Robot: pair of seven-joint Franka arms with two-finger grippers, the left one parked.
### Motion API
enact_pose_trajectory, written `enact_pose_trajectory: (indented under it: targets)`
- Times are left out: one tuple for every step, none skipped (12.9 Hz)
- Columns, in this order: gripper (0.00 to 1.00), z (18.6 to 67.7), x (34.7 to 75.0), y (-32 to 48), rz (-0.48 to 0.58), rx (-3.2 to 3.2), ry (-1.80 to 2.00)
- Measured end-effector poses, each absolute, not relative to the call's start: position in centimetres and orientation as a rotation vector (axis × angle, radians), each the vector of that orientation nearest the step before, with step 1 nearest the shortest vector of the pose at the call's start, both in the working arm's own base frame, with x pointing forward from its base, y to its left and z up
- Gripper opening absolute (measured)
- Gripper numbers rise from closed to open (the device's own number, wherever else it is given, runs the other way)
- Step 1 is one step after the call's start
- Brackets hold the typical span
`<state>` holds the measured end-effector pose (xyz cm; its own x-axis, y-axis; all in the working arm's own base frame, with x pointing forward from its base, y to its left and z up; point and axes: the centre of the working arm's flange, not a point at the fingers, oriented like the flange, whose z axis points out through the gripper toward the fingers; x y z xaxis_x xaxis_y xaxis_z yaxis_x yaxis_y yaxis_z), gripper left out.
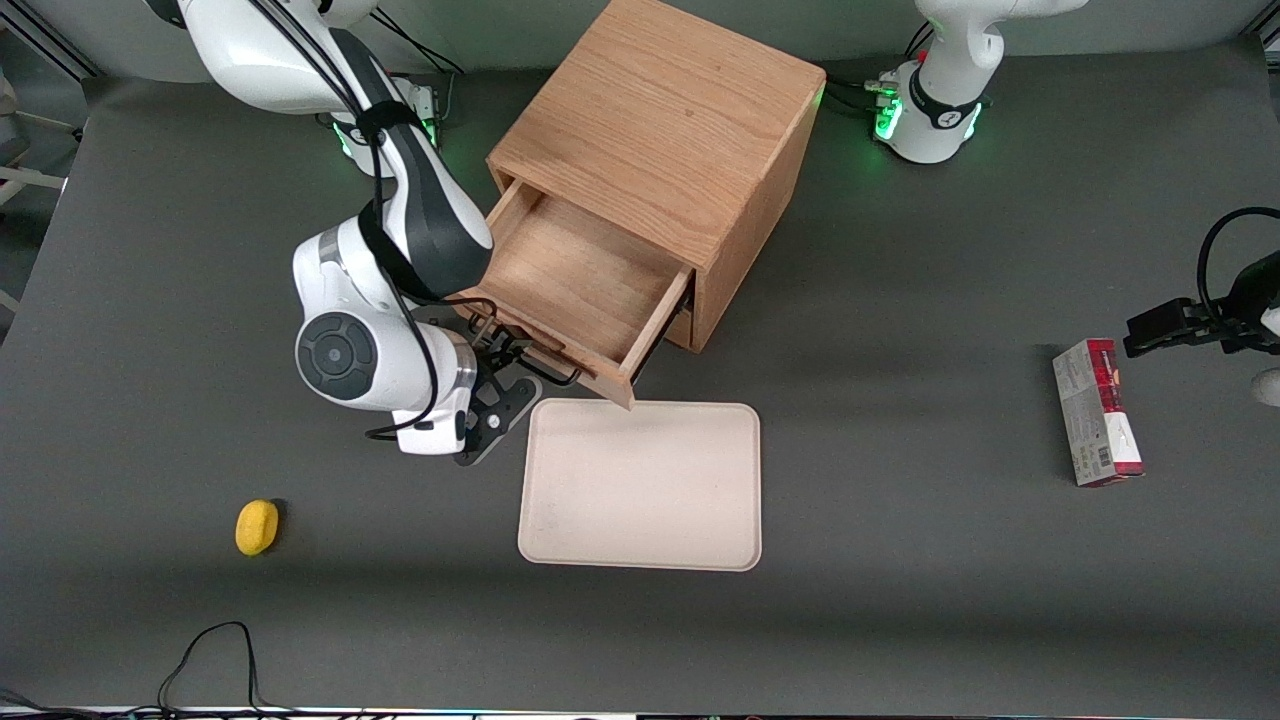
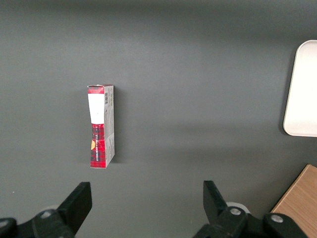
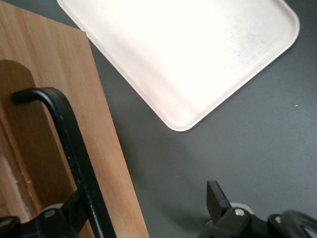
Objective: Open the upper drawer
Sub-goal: 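Pull the upper drawer outward from the cabinet with the right gripper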
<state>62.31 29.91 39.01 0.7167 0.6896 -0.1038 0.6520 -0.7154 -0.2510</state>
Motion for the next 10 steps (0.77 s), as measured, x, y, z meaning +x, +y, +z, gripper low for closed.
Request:
enact_pose_trajectory:
  targets:
    - [1.00, 39.0, 62.6, 29.8, 0.277, -2.728, -1.075]
    - [1.00, 39.0, 62.8, 29.7, 0.272, -2.730, -1.073]
    - [1.00, 39.0, 63.1, 29.5, 0.268, -2.733, -1.070]
    - [1.00, 39.0, 63.3, 29.4, 0.263, -2.735, -1.067]
    - [1.00, 39.0, 63.7, 29.2, 0.256, -2.739, -1.063]
    - [1.00, 38.9, 64.0, 29.0, 0.252, -2.742, -1.058]
    - [1.00, 38.8, 64.3, 28.9, 0.249, -2.745, -1.055]
    - [1.00, 38.5, 64.9, 28.6, 0.245, -2.750, -1.047]
    - [1.00, 38.4, 65.2, 28.3, 0.242, -2.753, -1.041]
    - [1.00, 38.3, 65.5, 28.0, 0.239, -2.757, -1.034]
